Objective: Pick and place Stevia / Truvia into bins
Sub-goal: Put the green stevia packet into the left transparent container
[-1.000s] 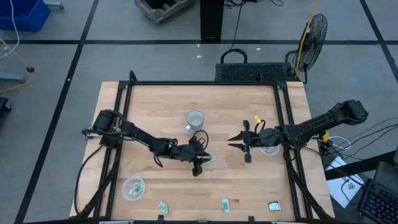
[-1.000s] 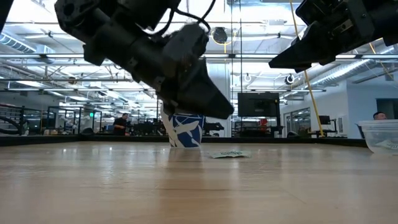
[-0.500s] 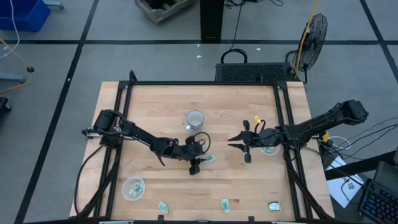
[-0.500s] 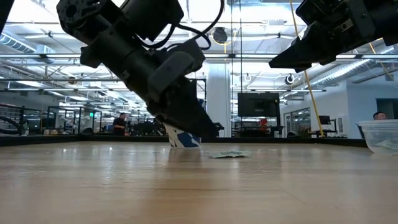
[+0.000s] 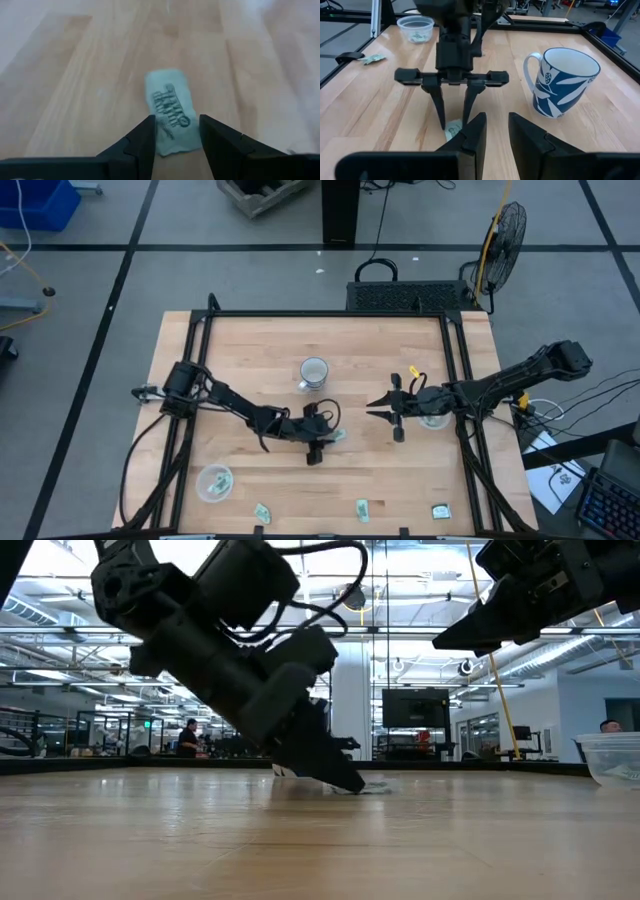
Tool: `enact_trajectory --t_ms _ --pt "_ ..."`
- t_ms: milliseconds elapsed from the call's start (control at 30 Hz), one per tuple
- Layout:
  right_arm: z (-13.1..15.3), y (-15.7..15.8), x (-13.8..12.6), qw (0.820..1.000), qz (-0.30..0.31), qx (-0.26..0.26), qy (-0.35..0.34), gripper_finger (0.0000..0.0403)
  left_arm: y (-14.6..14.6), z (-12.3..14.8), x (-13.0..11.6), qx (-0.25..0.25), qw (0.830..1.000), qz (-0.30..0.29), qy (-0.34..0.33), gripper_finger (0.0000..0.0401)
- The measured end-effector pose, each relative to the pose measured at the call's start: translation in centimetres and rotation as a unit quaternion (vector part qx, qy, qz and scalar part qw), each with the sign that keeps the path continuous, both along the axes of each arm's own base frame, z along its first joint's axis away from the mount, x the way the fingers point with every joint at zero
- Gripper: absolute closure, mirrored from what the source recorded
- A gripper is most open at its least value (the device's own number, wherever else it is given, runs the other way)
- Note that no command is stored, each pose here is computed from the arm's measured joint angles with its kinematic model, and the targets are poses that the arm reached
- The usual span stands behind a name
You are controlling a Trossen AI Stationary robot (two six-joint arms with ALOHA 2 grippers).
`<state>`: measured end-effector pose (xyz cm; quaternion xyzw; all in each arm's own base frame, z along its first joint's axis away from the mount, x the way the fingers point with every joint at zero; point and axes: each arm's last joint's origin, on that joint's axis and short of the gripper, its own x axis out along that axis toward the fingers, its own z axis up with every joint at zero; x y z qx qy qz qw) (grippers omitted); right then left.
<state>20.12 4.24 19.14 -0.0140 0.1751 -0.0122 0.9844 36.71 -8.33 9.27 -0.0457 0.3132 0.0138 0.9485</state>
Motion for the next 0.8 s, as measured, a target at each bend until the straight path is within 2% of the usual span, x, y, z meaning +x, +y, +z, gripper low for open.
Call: enact_trajectory --t_ms 133,467,800 --pt "0.00 0.00 -0.01 1.000 0.000 0.000 0.000 0.0330 0.22 -0.16 -0.18 0.010 1.000 0.022 0.016 0.0242" --pt "-0.06 -0.01 -0.02 1.000 0.000 -0.001 0.003 0.0330 0.07 -0.36 -0.41 0.001 0.999 0.021 0.031 0.0246" --pt "-0.09 -0.01 -0.04 1.000 0.000 -0.001 0.005 0.0330 -0.66 -0.63 -0.92 -0.018 0.998 0.034 0.055 0.0354"
